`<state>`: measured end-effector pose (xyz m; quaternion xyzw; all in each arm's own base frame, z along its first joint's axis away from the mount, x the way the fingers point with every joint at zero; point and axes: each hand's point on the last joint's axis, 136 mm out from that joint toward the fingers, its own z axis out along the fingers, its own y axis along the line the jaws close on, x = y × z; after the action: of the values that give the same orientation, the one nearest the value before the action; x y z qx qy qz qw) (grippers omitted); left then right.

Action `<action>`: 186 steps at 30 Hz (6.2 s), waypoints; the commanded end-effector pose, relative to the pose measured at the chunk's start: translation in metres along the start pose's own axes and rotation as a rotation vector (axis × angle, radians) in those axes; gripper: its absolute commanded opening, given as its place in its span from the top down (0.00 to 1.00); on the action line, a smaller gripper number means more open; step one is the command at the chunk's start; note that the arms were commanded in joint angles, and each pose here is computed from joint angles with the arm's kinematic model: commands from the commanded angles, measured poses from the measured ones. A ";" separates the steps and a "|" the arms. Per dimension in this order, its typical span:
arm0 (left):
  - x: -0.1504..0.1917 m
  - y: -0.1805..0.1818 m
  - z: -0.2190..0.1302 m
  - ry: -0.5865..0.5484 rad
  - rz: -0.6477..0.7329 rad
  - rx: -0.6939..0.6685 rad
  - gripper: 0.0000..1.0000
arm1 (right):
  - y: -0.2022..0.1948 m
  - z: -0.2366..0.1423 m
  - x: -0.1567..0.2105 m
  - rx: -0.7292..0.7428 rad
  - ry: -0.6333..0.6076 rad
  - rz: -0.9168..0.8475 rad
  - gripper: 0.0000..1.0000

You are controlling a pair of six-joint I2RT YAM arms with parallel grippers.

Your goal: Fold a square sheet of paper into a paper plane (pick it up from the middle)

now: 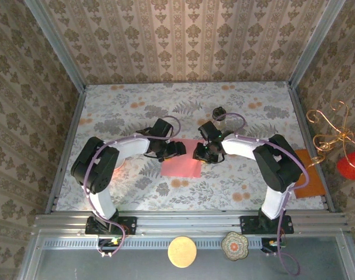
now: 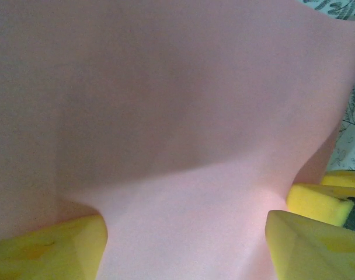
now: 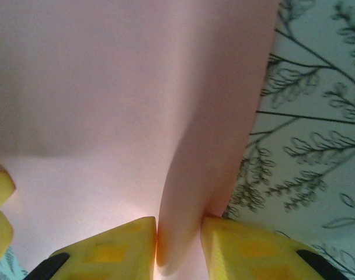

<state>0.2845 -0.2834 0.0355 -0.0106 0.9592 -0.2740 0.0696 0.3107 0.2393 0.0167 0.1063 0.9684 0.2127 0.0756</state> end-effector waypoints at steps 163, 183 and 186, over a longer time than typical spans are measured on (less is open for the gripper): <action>-0.049 0.028 -0.139 -0.333 -0.100 0.240 0.10 | 0.055 -0.194 -0.033 -0.555 -0.254 -0.142 0.97; -0.024 0.021 -0.100 -0.217 -0.067 0.226 0.02 | 0.102 -0.074 -0.018 -0.703 -0.027 -0.074 0.96; -0.017 0.015 -0.088 -0.182 -0.053 0.218 0.03 | 0.087 -0.059 -0.011 -0.669 -0.015 -0.055 0.96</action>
<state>0.2897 -0.2154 0.1068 -0.0672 0.9099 -0.3806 0.1511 0.3277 0.2889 0.1126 0.0520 0.8539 0.5030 0.1226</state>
